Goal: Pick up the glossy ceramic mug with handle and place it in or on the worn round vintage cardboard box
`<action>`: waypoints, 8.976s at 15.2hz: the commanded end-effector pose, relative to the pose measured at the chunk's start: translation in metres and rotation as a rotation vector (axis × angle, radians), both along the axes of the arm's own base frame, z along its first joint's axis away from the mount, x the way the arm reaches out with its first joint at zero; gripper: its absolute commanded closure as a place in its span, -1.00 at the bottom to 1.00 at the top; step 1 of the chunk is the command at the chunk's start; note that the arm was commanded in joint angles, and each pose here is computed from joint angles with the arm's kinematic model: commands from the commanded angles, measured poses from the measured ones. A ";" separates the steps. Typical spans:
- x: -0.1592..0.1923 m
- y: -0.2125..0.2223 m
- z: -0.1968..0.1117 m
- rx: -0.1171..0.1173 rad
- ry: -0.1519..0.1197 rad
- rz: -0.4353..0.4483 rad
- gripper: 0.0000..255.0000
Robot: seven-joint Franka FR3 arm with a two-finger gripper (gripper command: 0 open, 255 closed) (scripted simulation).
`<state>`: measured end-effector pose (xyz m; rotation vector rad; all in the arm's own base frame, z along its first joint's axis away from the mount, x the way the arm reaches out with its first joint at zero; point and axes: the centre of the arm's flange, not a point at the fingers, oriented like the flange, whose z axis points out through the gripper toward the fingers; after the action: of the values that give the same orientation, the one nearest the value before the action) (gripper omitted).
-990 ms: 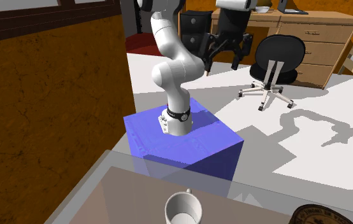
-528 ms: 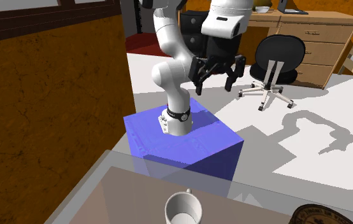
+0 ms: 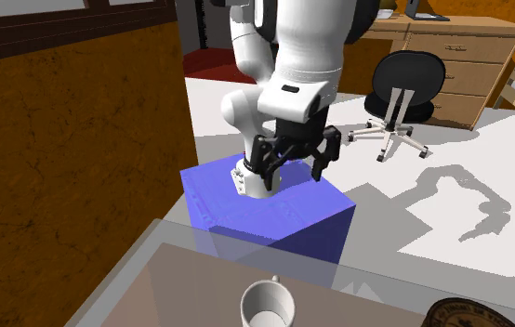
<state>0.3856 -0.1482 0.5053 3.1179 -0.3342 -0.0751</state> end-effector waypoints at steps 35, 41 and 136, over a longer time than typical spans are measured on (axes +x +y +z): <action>0.102 -0.163 -0.155 0.064 -0.024 -0.057 1.00; 0.102 -0.163 -0.155 0.064 -0.024 -0.057 1.00; 0.295 0.114 -0.024 0.064 -0.024 -0.057 -1.00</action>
<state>0.6802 -0.0342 0.4805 3.1752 -0.4290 -0.0494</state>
